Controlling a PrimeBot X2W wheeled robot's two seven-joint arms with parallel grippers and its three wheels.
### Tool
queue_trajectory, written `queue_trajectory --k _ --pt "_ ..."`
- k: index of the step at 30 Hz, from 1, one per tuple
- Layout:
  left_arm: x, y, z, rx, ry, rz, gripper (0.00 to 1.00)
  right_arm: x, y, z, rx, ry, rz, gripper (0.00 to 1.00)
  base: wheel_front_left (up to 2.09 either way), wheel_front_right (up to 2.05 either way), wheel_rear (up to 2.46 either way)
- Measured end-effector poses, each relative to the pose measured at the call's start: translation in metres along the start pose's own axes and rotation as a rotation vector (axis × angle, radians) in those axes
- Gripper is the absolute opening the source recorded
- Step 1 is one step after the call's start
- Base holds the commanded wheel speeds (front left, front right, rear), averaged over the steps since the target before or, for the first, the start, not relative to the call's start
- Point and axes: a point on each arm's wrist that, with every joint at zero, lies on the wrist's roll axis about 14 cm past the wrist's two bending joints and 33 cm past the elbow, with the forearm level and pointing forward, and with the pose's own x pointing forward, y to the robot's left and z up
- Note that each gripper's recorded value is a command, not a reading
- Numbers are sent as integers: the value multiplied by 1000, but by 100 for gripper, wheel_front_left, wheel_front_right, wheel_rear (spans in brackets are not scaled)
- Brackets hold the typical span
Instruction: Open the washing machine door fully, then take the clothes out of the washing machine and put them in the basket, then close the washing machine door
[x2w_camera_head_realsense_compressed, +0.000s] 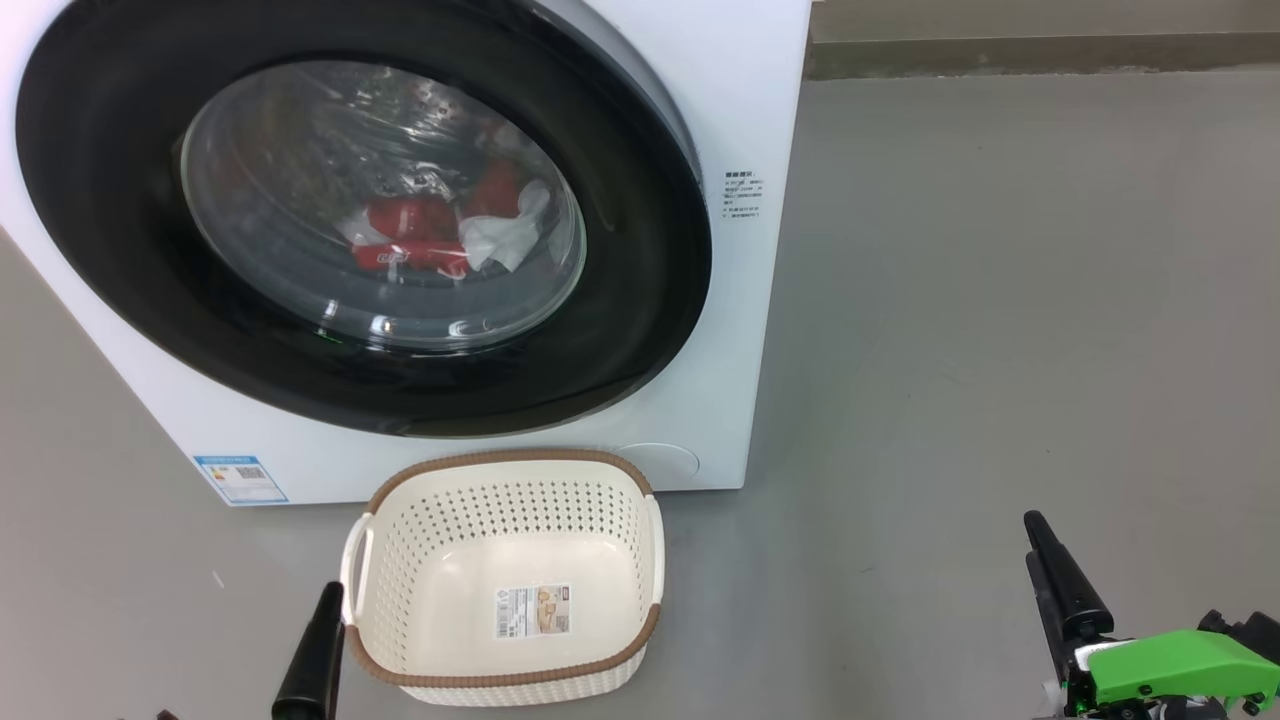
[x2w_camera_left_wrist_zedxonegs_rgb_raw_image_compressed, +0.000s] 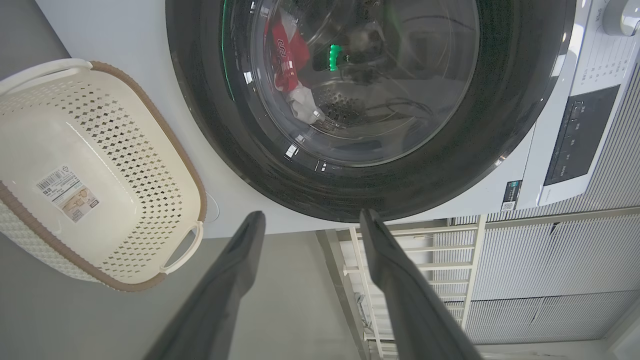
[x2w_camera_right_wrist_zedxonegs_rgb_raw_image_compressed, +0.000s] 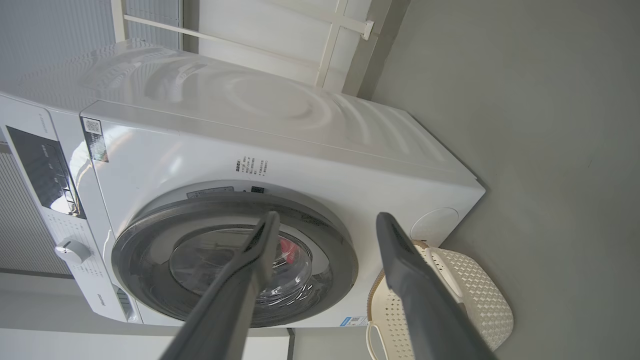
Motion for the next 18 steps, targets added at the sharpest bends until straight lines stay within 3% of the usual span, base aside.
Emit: queue_trajectory --k 18 --pt "-1 -6 -2 314 -7 -12 100 1 4 -2 -270 5 9 100 0 0 0"
